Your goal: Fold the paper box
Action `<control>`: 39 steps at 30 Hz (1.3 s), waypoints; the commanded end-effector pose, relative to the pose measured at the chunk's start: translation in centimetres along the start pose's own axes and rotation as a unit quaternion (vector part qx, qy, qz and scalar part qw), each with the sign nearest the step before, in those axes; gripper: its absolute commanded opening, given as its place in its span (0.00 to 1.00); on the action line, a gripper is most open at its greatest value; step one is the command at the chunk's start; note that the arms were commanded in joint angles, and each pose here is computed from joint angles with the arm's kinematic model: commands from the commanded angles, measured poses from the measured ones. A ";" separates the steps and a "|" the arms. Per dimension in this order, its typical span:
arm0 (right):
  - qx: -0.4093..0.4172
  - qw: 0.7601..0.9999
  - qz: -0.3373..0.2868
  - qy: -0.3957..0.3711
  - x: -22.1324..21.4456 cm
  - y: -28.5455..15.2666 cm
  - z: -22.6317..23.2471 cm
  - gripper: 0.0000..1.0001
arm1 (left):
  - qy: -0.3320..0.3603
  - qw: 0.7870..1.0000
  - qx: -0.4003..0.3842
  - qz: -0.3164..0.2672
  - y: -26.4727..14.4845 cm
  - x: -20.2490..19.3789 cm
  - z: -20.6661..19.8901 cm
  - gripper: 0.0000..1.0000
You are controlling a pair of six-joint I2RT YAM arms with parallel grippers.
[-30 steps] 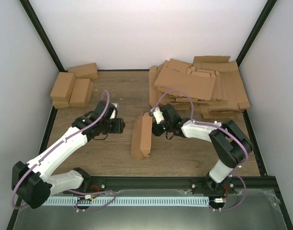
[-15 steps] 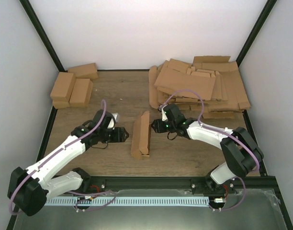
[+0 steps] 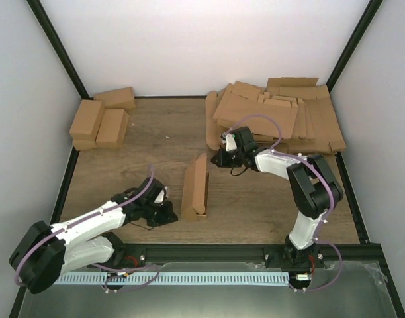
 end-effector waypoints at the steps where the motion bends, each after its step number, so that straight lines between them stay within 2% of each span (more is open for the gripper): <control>1: 0.061 0.998 0.004 -0.016 2.3 1.1 2.0 0.01 | -0.021 0.999 -0.029 0.002 0.7 -0.1 -0.7 0.04; 10: 0.111 0.992 0.051 -0.012 1.1 3.5 2.3 0.01 | -0.026 0.995 -0.094 0.037 2.5 -0.7 -2.5 0.04; 18: 0.080 0.994 0.072 -0.016 -2.2 2.3 1.0 0.01 | -0.031 0.997 -0.061 0.020 3.6 1.8 -1.4 0.04; 25: 0.027 0.998 0.063 -0.002 -5.6 -1.0 -0.4 0.01 | -0.029 0.997 -0.065 -0.027 2.2 7.1 -1.1 0.04; 32: 0.029 0.996 0.069 0.050 -9.1 -2.5 -0.9 0.01 | -0.019 0.993 -0.086 -0.075 1.9 15.2 -3.4 0.04; 36: -0.007 0.996 0.054 0.064 -9.8 -3.4 -1.9 0.01 | -0.015 0.992 -0.056 -0.110 2.2 19.2 -3.2 0.04; 37: -0.016 0.997 0.046 0.063 -9.8 -3.8 -2.1 0.02 | -0.012 0.991 -0.047 -0.121 2.1 19.9 -2.9 0.04; 39: -0.035 0.997 0.031 0.058 -9.6 -4.5 -2.4 0.10 | -0.011 0.990 -0.045 -0.133 1.9 20.9 -2.4 0.05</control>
Point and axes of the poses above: each gripper's point midway between its finger pads, its own y axis out along the fingers, its own z axis along the line the jaws close on, x = y × z, the point moved 2 cm from there along -y, back along the fingers, and after that the axes turned 2 degrees about -y, right-handed, at the moved point
